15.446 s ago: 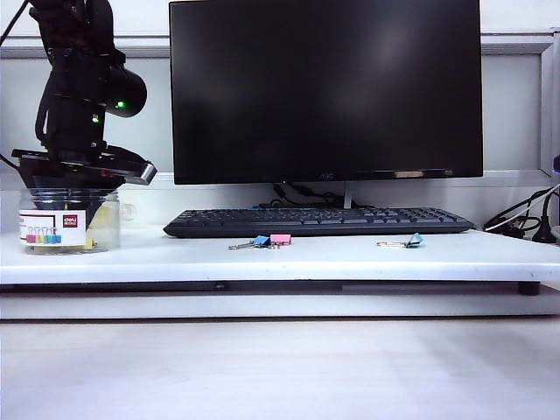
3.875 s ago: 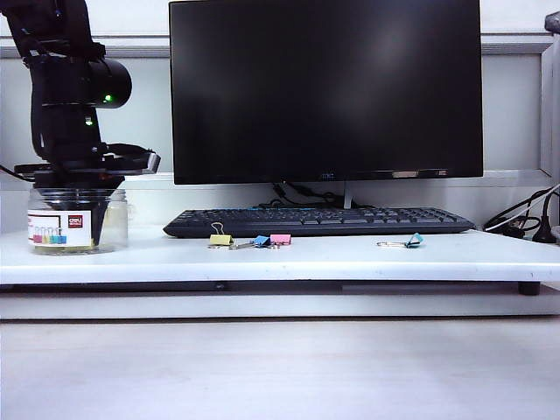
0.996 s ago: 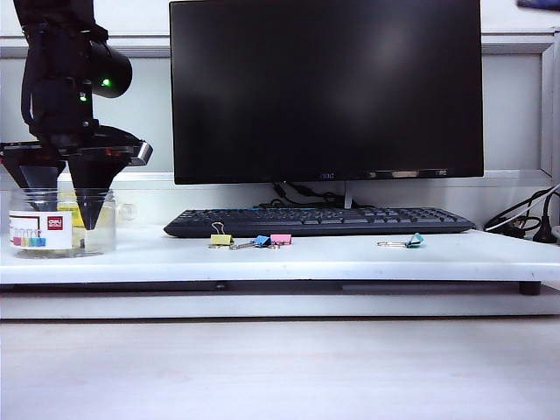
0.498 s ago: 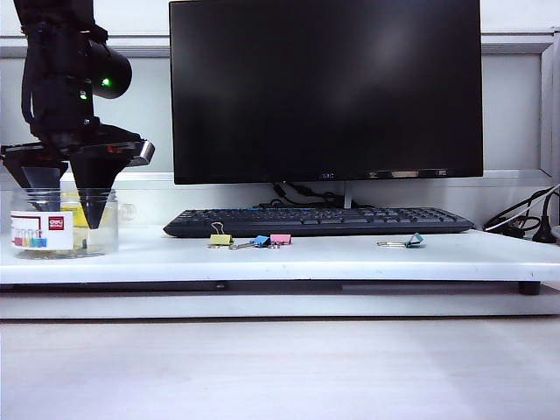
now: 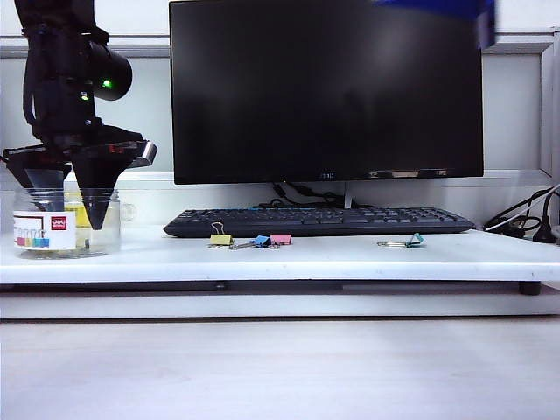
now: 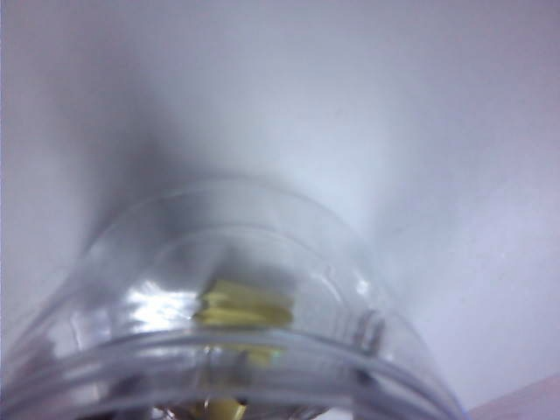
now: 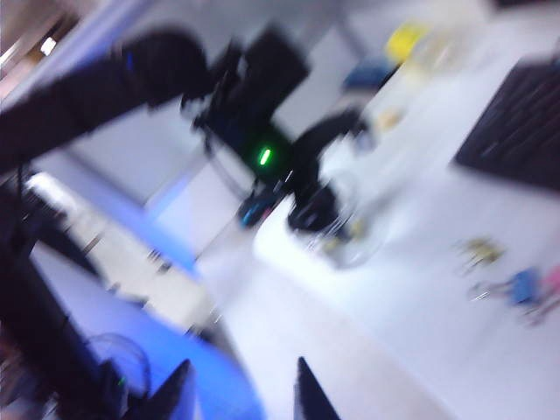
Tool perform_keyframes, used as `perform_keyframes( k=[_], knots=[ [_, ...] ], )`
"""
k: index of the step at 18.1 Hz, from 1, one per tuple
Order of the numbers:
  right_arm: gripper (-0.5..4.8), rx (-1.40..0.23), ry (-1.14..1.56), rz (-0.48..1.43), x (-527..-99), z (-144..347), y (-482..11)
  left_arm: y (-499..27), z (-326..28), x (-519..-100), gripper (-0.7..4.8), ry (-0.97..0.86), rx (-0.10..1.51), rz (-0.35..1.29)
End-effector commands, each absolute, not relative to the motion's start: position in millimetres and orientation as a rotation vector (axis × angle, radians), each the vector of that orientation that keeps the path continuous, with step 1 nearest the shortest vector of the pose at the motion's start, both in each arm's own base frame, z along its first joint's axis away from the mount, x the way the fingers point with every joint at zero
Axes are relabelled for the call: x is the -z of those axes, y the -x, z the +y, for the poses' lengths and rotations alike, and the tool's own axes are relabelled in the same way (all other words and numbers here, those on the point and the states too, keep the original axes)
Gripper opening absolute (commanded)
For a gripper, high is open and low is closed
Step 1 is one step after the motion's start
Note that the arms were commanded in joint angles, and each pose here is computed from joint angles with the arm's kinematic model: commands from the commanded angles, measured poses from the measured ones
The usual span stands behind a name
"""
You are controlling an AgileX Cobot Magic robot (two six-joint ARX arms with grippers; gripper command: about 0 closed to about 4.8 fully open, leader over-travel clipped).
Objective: Take the clips out of the round transparent plastic box and place them on the table.
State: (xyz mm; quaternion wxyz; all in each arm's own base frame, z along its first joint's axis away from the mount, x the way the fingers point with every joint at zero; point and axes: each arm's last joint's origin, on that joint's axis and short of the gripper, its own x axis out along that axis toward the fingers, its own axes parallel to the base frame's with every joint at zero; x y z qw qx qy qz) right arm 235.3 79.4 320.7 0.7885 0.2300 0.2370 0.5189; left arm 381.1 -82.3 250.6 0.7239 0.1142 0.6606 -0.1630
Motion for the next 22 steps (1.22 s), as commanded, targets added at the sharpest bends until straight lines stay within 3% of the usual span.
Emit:
perform_keyframes(
  k=[1, 17, 20, 22],
  knots=[
    [1.49, -1.155, -0.478, 0.522, -317, 89, -239, -381, -83, -246, 3.03, -0.259, 0.372, 1.484],
    [1.49, -1.218, -0.458, 0.478, -332, 95, -239, -382, -84, -239, 2.64, -0.271, 0.413, 1.517],
    [1.49, -1.219, -0.458, 0.476, -332, 95, -239, -383, -88, -232, 2.06, -0.286, 0.416, 1.535],
    [1.49, -1.226, -0.458, 0.479, -332, 95, -239, -383, -89, -230, 2.06, -0.291, 0.416, 1.542]
  ],
)
